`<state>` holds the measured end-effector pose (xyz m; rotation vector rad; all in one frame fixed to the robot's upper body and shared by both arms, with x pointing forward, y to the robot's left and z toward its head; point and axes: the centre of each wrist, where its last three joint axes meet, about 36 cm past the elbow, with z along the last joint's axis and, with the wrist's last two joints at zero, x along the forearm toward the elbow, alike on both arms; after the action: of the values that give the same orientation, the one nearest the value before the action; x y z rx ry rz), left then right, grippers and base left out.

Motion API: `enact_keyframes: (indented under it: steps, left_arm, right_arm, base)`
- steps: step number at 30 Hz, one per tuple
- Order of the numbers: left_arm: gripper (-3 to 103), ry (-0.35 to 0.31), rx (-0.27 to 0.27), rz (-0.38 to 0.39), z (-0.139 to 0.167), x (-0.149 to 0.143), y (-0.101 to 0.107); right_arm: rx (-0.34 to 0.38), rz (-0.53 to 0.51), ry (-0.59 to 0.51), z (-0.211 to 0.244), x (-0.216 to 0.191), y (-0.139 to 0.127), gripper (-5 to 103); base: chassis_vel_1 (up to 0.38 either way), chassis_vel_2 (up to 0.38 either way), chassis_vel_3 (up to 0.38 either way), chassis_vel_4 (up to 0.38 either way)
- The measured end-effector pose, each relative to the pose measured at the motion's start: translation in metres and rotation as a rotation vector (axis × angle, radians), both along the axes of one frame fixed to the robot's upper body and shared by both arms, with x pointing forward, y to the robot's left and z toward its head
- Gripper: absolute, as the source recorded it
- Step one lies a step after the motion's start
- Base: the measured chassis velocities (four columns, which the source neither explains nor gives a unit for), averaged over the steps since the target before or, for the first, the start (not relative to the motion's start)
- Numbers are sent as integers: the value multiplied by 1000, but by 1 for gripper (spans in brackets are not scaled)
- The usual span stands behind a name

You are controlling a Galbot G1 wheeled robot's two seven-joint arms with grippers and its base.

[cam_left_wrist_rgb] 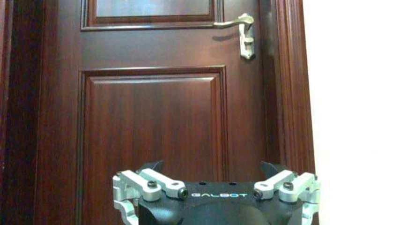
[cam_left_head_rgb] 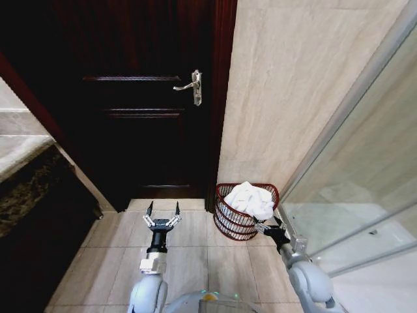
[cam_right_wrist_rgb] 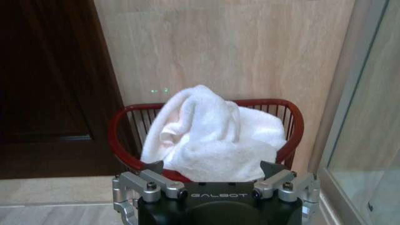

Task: Discard the used towel into the hamper.

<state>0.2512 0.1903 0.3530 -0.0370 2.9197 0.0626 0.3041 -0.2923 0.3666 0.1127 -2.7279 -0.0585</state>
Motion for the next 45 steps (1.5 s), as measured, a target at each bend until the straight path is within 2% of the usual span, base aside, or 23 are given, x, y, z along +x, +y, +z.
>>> enact_keyframes:
  steps: [6,8,11,12,15,16,18,20,23,24,28,30,32,33,35,37,45]
  left_arm:
    - [100,1,3,1,-1,0,0]
    - [100,1,3,2,-1,0,1]
    - [100,-1,3,9,0,2,3]
    - [100,-1,3,9,0,2,3]
    - [100,-5,3,17,1,3,6]
    - [100,-5,3,17,1,3,6]
    - [100,-6,3,19,1,4,7]
    - [100,-6,3,20,1,4,7]
    - [100,-15,1,23,4,4,8]
    - [100,-15,1,23,4,4,8]
    - [100,-25,-3,38,7,4,13]
    - [100,-26,-4,40,7,4,14]
    - [100,-27,-5,43,7,3,15]
    - [100,-27,-5,43,7,3,15]
    - [100,-28,-6,45,7,3,15]
    - [100,-29,-7,45,7,3,15]
    - [100,-32,-8,39,7,4,13]
  right_arm:
    - [16,11,15,-11,19,-4,100]
    - [19,14,18,-11,22,-4,103]
    - [26,11,39,-17,31,-5,91]
    - [26,11,39,-17,31,-5,91]
    - [28,11,54,-24,35,-7,74]
    - [28,11,54,-24,35,-7,74]
    - [26,7,48,-27,38,-9,63]
    - [25,6,45,-28,39,-9,63]
    - [25,5,35,-27,41,-10,47]
    - [25,5,35,-27,41,-10,47]
    - [25,3,18,-25,49,-7,25]
    - [26,2,16,-24,51,-7,25]
    - [25,2,16,-24,54,-6,15]
    - [25,2,16,-24,54,-6,15]
    - [26,4,13,-24,59,-5,6]
    - [25,6,5,-24,63,-5,3]
    - [35,-4,-140,-5,108,-6,2]
  base:
    - [0,0,0,0]
    - [0,0,0,0]
    - [0,0,0,0]
    - [0,0,0,0]
    - [0,0,0,0]
    - [0,0,0,0]
    - [0,0,0,0]
    - [0,0,0,0]
    - [0,0,0,0]
    - [0,0,0,0]
    - [0,0,0,0]
    - [0,0,0,0]
    - [0,0,0,0]
    - [0,0,0,0]
    - [0,0,0,0]
    - [0,0,0,0]
    - [0,0,0,0]
